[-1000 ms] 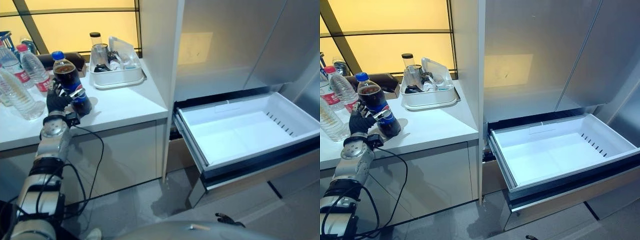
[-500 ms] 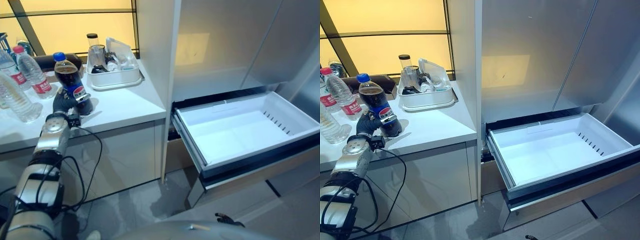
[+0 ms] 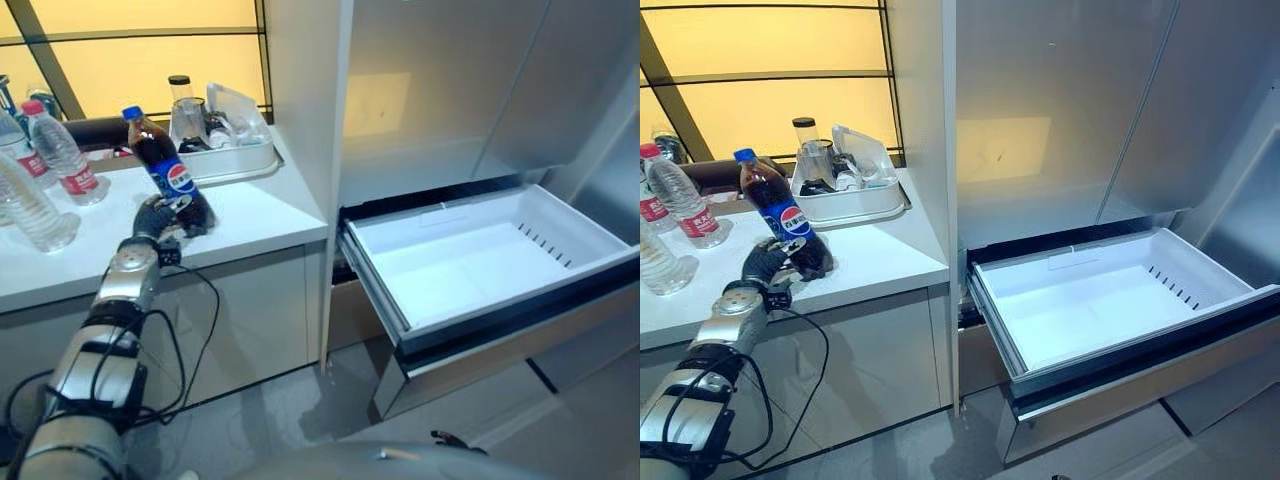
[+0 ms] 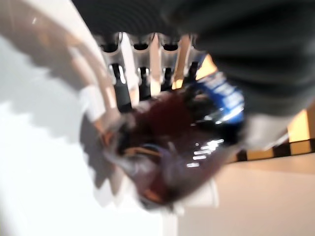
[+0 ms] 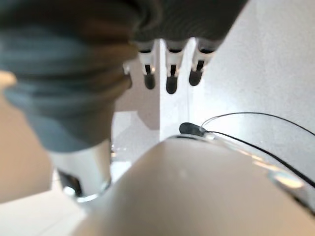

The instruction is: Take the drinks into the refrigerator

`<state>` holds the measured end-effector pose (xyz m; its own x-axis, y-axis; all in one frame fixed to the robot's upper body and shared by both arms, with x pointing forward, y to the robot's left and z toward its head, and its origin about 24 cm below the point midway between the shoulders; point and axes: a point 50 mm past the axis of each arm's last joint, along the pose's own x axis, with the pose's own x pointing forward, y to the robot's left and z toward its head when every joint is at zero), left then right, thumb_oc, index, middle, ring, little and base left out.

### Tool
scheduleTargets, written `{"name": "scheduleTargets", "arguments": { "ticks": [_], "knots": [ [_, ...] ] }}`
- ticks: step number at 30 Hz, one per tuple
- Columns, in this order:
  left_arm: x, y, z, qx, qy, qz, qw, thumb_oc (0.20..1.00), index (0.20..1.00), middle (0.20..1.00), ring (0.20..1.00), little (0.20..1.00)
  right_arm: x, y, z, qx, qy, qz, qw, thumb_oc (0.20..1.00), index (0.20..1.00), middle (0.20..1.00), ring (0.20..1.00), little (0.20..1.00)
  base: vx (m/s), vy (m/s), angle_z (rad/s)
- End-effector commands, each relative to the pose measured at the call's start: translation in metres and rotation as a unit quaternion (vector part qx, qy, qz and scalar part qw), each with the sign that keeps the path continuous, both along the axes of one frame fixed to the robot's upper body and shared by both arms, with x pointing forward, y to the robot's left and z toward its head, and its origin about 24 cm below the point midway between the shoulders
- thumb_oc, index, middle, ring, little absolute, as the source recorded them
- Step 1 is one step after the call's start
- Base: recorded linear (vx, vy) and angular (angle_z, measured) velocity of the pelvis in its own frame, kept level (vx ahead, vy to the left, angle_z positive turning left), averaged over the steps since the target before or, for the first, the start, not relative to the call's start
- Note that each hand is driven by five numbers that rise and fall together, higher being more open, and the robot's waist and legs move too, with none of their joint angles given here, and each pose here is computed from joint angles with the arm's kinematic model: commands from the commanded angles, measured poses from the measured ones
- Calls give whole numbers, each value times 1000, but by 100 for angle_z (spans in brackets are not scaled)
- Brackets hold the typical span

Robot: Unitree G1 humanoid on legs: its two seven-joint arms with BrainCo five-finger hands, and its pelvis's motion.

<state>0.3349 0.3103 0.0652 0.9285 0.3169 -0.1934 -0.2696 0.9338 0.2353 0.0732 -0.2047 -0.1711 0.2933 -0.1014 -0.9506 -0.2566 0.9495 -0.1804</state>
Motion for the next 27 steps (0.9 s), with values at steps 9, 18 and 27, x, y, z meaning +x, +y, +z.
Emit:
{"name": "scheduleTargets", "arguments": {
  "ticks": [9,18,27],
  "knots": [
    [27,-7,72,2,-155,-2,988,200,200,200,200,200,0,-1,0,-9,8,13,1000,1000,1000,1000,1000,1000,0,0,0],
    [22,-1,77,18,-165,1,986,200,200,200,200,200,0,-4,0,-8,6,10,1000,1000,1000,1000,1000,1000,0,0,0],
    [22,-6,83,-12,-199,-4,980,200,200,200,200,200,2,-4,1,-8,2,9,1000,1000,1000,1000,1000,1000,0,0,0]
  ]
}}
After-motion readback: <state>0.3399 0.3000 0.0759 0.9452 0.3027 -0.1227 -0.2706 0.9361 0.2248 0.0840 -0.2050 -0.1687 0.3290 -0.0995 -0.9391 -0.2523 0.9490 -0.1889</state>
